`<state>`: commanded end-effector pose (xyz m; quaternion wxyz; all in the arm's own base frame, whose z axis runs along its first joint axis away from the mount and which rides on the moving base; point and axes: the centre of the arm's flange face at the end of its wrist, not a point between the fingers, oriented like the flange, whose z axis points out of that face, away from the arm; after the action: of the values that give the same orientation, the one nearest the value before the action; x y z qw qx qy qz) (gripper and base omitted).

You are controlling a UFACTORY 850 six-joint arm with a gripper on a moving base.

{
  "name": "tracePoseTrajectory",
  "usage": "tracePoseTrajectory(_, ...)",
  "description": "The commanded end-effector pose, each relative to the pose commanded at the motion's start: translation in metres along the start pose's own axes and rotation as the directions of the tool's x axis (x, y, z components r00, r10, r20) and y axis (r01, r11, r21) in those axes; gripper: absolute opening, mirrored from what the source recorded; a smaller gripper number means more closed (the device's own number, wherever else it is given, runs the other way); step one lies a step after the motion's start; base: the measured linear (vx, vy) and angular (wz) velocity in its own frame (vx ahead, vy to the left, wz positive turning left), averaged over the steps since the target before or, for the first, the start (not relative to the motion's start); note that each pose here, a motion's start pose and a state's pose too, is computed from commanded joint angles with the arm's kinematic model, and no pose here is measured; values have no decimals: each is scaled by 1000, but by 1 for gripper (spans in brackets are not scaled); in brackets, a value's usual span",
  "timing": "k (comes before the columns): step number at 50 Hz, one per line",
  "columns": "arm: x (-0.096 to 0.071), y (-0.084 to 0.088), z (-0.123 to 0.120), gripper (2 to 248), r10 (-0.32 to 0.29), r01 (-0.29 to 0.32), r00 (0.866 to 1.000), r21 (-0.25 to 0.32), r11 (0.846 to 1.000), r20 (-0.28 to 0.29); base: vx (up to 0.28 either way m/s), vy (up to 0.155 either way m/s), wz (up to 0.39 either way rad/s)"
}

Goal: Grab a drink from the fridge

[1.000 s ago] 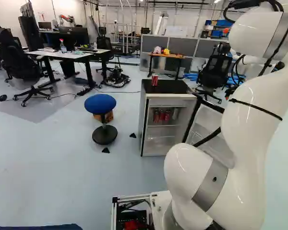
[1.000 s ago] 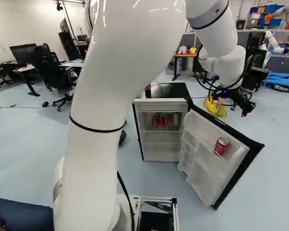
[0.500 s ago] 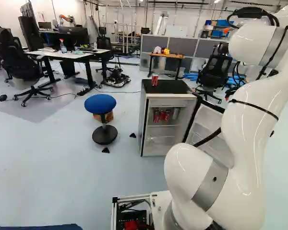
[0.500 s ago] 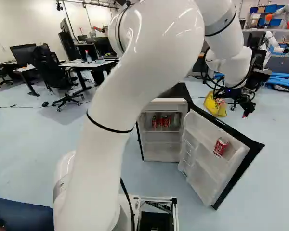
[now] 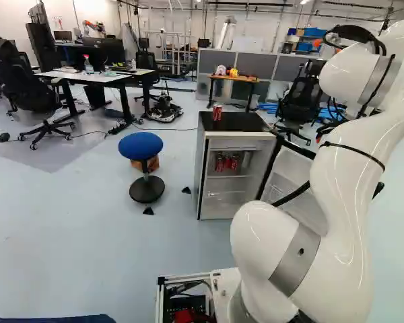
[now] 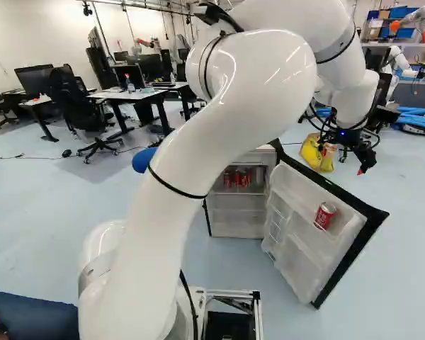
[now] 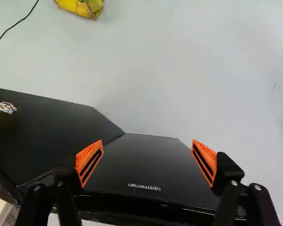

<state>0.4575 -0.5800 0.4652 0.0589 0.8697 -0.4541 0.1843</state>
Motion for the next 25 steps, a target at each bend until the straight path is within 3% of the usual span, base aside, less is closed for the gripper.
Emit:
tracePoseTrajectory(10, 7, 3, 16, 247, 3, -3, 999, -1, 1000, 44, 0, 0, 0)
tracePoseTrajectory(25, 1, 5, 38, 247, 5, -5, 994, -3, 1000, 109, 0, 0, 0)
